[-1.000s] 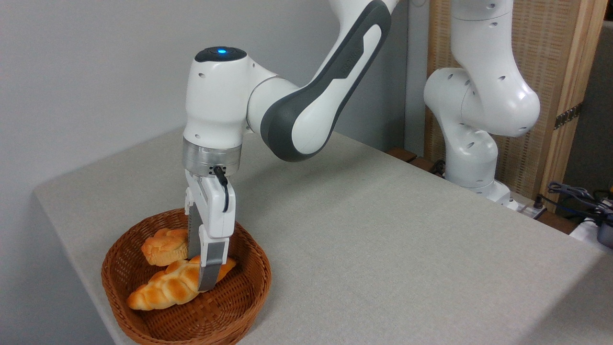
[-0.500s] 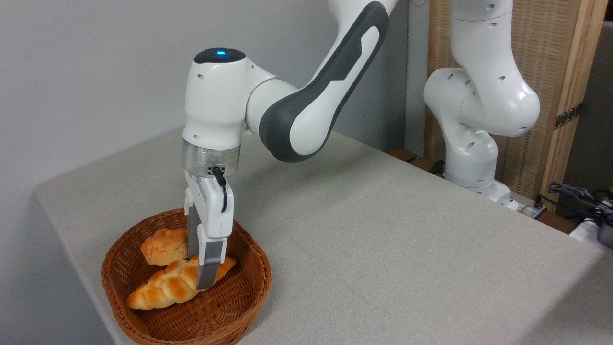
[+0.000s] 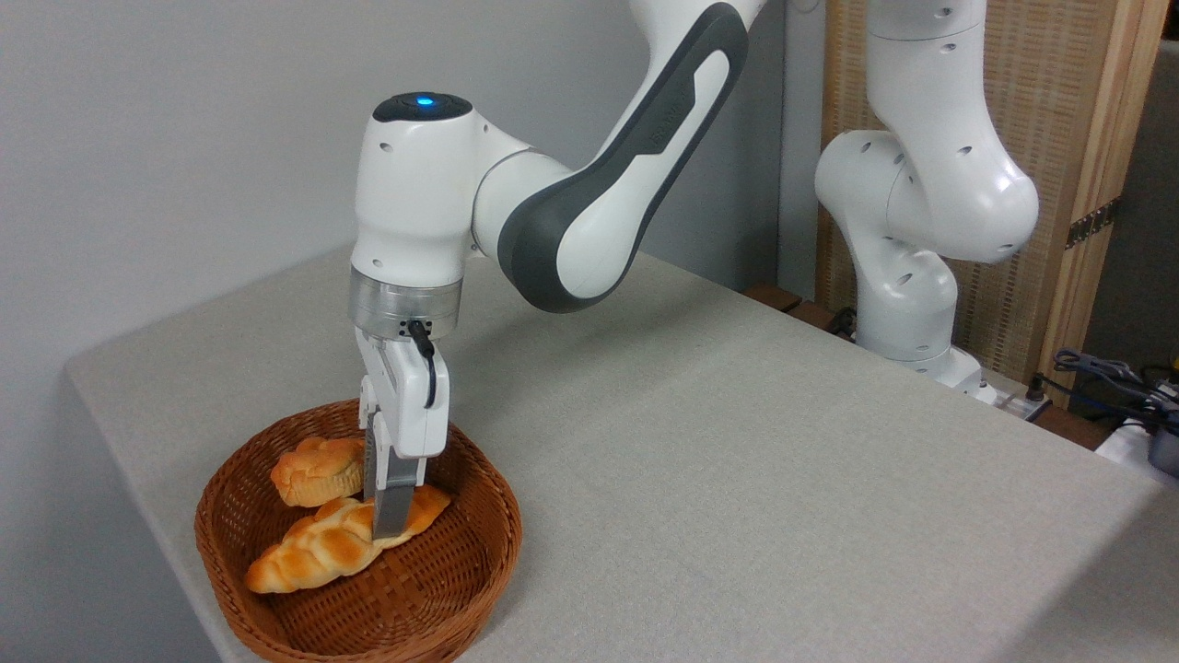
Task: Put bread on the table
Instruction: 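Lift the braided roll out of the basket and carry it aside, then lower the braided roll onto the table beside the basket and release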
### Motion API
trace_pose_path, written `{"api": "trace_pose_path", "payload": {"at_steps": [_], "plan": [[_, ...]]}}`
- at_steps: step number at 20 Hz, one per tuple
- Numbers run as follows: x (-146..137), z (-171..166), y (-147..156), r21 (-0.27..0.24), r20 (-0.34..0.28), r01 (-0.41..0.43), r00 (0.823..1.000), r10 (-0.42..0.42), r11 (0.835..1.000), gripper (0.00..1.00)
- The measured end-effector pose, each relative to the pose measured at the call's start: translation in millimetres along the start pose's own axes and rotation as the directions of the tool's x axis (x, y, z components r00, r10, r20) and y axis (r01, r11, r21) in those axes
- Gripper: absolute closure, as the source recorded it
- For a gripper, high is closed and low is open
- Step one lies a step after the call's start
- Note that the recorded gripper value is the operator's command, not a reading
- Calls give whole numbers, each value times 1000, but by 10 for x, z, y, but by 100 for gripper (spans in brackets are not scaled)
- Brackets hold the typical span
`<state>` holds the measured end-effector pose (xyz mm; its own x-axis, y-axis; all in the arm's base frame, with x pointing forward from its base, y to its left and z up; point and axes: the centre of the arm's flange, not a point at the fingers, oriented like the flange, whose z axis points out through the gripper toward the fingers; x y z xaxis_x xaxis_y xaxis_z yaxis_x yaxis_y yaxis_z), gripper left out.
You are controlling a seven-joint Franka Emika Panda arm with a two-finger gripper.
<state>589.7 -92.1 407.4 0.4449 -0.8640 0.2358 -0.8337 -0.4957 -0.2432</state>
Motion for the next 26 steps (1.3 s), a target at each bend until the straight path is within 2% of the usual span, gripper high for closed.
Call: {"api": "trace_pose_path", "payload": {"at_steps": [4,8,12,15,17,18,21,23,26], "plan": [[-13,-73,-59,14,-7,8,1000,-7,1000,76],[-4,-361,-164,28,-45,54,998,-53,998,74],[-61,-829,-253,-23,-17,82,996,-83,996,71],[-126,-1175,-135,-88,29,84,996,-81,993,71],[-243,-1433,-15,-151,79,94,993,-82,984,70],[-341,-1582,71,-197,115,104,990,-82,975,70],[-490,-1812,269,-268,184,153,977,-106,951,66],[-504,-1805,400,-290,234,220,960,-154,931,67],[-468,-1574,594,-321,293,266,941,-172,909,67]]}}
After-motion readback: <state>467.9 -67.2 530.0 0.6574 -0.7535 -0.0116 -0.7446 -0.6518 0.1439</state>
